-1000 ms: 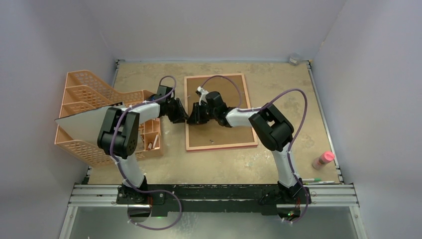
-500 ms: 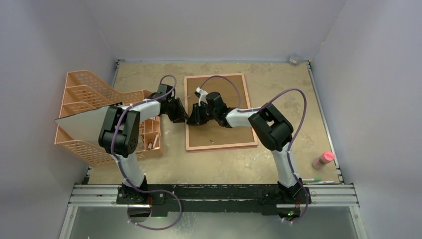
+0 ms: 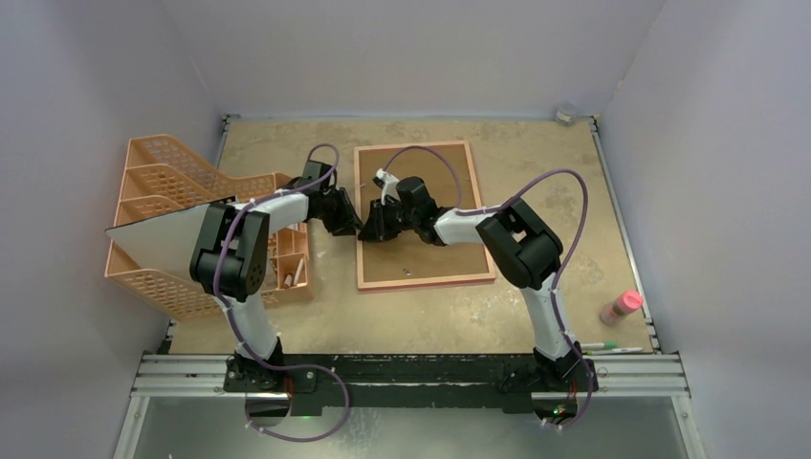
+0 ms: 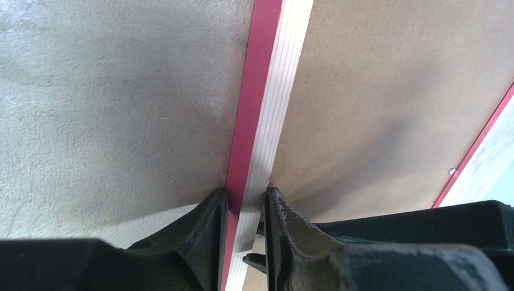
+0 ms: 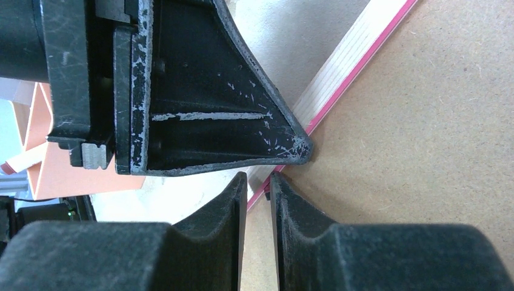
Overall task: Put the photo into the frame
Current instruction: Install the photo frame at the center of the board.
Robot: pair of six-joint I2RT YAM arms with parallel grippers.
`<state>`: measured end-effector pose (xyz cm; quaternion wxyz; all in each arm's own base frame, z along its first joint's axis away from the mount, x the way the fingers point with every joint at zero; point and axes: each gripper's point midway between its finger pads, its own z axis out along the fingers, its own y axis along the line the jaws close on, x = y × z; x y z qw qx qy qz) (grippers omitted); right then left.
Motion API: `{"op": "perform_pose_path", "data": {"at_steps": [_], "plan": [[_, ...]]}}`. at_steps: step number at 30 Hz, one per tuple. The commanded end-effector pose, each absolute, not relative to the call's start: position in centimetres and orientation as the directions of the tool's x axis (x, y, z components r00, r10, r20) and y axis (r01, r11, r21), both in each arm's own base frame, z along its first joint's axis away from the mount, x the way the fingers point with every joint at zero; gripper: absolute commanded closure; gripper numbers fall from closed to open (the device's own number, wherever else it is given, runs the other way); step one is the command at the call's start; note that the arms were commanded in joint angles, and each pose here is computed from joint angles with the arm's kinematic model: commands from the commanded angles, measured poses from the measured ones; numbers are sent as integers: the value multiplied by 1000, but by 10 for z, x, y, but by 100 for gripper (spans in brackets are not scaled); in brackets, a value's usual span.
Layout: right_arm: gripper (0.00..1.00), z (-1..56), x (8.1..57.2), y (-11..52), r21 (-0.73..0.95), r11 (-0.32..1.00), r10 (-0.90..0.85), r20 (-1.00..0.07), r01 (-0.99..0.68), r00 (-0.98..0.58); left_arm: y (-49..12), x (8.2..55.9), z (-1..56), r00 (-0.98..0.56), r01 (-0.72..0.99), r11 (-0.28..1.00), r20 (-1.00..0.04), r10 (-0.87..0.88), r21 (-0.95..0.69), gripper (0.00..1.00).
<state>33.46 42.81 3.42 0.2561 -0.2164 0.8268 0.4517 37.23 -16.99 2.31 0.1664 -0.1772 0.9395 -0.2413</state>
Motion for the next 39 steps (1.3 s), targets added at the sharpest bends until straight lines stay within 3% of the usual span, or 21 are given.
{"op": "perform_pose_path", "data": {"at_steps": [1,6,10,15,24,29,32,39], "plan": [[75,-22,296,406,628,586,-245,-464,-512,-851,-166,371,-2,-887,-275,841,-214,-408,-466,72],[65,12,309,410,641,592,-180,-487,-489,-855,-167,375,3,-890,-257,841,-223,-398,-477,71],[58,37,332,394,611,673,-75,-503,-416,-861,-170,381,14,-887,-231,837,-246,-390,-495,67],[55,53,344,353,548,781,26,-508,-300,-861,-171,388,25,-880,-196,839,-286,-379,-508,61],[53,88,335,263,451,892,246,-443,23,-862,-193,380,30,-895,-126,772,-264,-359,-623,72],[42,100,331,222,394,886,397,-368,246,-841,-200,378,33,-900,-94,750,-265,-345,-655,77],[23,112,325,214,383,845,500,-314,374,-807,-205,377,39,-900,-71,741,-277,-336,-668,79],[20,130,305,218,405,665,717,-110,627,-689,-214,373,48,-896,-29,722,-301,-325,-691,80]]}}
